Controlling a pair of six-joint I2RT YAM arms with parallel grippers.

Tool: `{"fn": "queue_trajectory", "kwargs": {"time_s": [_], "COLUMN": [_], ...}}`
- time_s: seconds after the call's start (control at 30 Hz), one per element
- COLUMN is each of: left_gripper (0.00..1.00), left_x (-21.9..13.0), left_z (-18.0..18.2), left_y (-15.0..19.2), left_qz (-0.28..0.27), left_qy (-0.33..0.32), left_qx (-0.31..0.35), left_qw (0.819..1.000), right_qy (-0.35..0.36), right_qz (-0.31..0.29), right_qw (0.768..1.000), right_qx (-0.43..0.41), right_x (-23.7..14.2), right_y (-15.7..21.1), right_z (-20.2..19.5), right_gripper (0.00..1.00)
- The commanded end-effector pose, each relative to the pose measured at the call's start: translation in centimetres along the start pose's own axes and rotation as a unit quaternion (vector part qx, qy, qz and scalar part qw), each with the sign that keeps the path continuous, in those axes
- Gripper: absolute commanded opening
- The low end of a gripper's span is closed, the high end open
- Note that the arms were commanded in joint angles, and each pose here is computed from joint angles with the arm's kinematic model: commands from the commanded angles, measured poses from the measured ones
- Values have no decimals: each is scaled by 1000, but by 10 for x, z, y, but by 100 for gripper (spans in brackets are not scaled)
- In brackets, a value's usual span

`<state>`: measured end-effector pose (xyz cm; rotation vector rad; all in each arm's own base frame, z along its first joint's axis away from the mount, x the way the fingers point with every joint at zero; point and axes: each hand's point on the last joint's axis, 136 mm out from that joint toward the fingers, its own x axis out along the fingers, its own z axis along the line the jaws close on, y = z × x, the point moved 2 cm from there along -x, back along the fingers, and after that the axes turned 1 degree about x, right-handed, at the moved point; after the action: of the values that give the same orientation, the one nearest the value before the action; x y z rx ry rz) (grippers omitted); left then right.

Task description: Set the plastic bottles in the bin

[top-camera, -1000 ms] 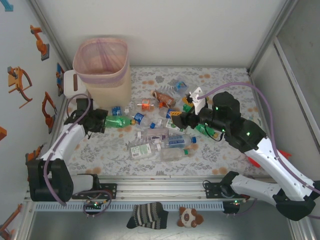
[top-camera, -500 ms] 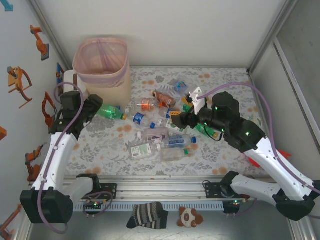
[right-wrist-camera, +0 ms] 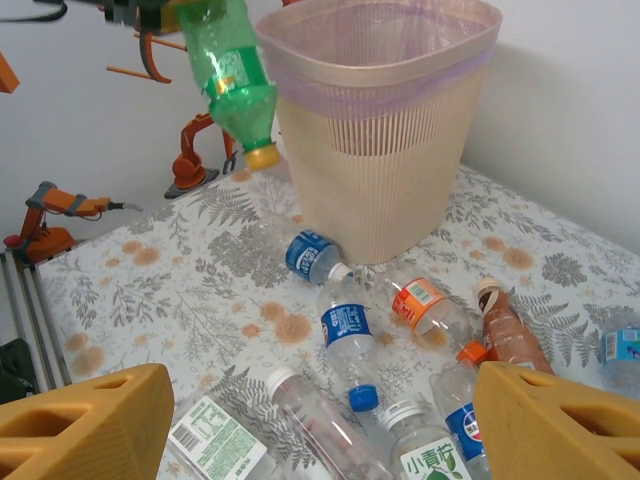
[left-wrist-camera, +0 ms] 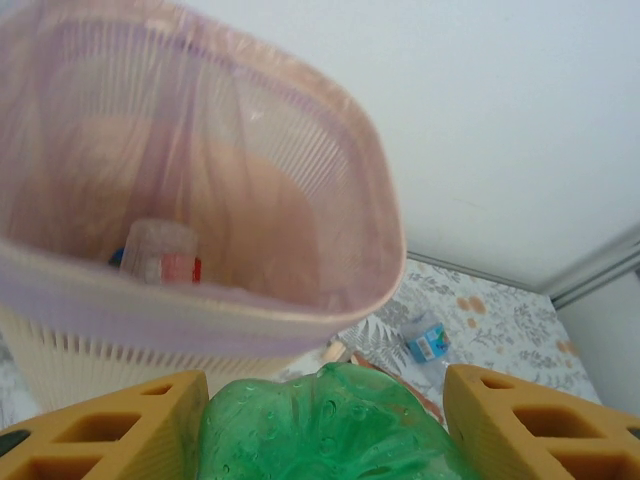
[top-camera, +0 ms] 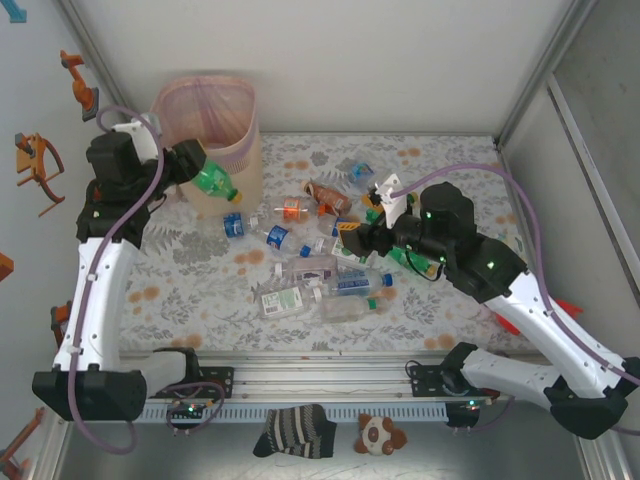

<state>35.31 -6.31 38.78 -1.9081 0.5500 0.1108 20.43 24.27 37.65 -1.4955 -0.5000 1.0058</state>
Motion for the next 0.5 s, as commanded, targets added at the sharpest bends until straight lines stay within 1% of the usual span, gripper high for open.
{"fn": "queue_trajectory", "kwargs": {"time_s": [0.0, 0.2, 0.3, 0.47], "left_gripper": [45, 45, 42, 41], "left_x": [-2, 5, 11, 30], "left_z": [-10, -17, -18, -17], "left_y": [-20, -64, -83, -106], "left_qz": [-10, -54, -76, -97], "left_qy": [15, 3, -5, -14], "left_qx": [67, 115, 137, 160], "left_qw": [998, 992, 988, 982], "right_qy": [-4, -3, 1, -2], "right_qz": [-24, -19, -26, -30], "right_qw": [1000, 1000, 1000, 1000], "right_qx": [-11, -13, -11, -10], "right_x": [-7, -9, -11, -13], "right_y": [-19, -23, -25, -28], "right_z": [4, 4, 3, 5], "right_gripper": [78, 77, 77, 77]}}
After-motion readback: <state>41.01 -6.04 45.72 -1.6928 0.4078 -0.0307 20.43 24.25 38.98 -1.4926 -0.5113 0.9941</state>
